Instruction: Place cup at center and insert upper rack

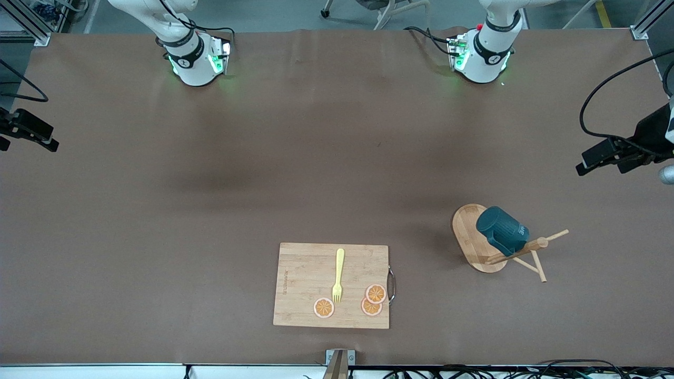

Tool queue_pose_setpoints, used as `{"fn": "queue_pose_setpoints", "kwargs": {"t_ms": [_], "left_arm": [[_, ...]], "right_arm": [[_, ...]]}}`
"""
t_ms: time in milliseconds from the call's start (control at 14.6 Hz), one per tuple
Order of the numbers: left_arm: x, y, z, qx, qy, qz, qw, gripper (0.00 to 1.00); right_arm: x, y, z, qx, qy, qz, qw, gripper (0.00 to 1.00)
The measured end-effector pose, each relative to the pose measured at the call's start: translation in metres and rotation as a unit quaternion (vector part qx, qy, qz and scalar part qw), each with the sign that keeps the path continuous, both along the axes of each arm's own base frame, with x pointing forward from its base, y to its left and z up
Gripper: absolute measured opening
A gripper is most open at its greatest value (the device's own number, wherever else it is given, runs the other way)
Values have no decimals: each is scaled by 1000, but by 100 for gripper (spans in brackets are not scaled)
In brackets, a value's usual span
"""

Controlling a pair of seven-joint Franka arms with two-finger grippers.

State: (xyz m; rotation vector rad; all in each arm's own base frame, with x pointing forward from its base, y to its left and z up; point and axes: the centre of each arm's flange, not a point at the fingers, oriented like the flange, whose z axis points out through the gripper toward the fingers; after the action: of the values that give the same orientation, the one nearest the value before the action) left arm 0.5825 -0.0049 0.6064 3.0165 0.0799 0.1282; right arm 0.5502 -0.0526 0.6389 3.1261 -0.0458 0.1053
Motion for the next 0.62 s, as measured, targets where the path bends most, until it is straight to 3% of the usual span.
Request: {"fn": "queue_pose_setpoints", "kwargs": {"t_ms": [618], "left_arm": [[-14, -22, 21, 14, -12, -36, 999, 100]], "right_arm": [[-1, 0, -1, 1, 6, 0, 1000, 100]]}}
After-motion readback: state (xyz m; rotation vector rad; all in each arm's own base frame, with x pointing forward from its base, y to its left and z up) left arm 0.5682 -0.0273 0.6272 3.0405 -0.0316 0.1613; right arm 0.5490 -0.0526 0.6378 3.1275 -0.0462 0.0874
